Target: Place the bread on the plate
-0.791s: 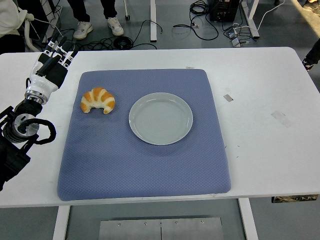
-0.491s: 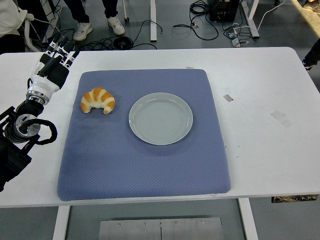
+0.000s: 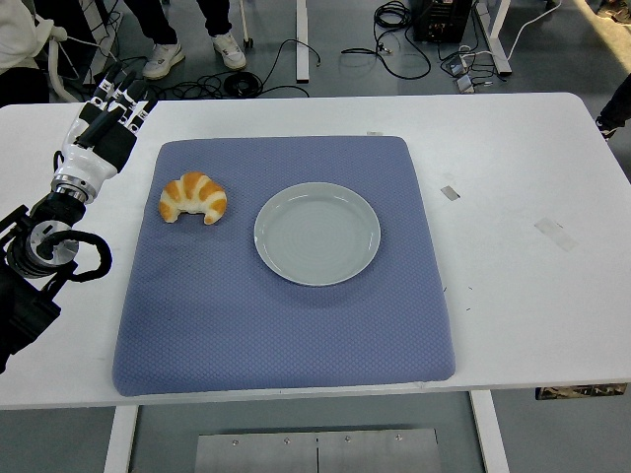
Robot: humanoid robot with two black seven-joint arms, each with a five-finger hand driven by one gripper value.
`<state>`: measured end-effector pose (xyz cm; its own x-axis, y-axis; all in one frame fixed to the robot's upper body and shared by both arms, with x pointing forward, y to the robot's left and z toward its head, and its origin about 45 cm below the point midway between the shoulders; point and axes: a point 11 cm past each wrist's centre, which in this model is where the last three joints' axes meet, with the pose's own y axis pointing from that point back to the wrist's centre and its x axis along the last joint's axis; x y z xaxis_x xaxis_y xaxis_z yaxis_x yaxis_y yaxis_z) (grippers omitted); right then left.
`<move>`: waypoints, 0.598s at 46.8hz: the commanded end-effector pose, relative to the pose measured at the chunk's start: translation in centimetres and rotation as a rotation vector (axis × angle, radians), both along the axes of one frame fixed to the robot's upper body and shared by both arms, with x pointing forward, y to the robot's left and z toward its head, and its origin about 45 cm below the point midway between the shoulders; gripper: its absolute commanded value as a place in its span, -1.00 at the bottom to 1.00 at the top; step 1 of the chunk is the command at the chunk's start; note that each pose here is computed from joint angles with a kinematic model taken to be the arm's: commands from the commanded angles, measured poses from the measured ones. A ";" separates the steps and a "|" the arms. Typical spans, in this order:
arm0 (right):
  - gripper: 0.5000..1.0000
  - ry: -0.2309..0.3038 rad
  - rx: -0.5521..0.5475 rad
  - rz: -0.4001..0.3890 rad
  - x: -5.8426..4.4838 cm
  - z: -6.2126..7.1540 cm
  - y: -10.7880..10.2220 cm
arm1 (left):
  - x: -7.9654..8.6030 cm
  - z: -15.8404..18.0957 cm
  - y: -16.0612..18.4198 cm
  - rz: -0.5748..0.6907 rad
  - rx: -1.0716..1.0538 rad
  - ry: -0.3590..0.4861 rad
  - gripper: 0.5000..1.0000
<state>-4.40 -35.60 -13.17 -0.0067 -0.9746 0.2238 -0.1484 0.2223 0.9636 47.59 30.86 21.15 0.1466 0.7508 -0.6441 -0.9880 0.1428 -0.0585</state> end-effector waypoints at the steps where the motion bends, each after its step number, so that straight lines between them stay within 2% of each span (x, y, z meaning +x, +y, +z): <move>1: 1.00 0.000 0.001 0.000 0.0 0.0 0.0 | 0.1 0.1 0.2 0.010 -0.004 -0.003 0.93; 28: 1.00 0.000 -0.001 0.000 0.0 0.0 0.0 | -0.2 -0.2 0.6 0.019 0.002 0.002 0.93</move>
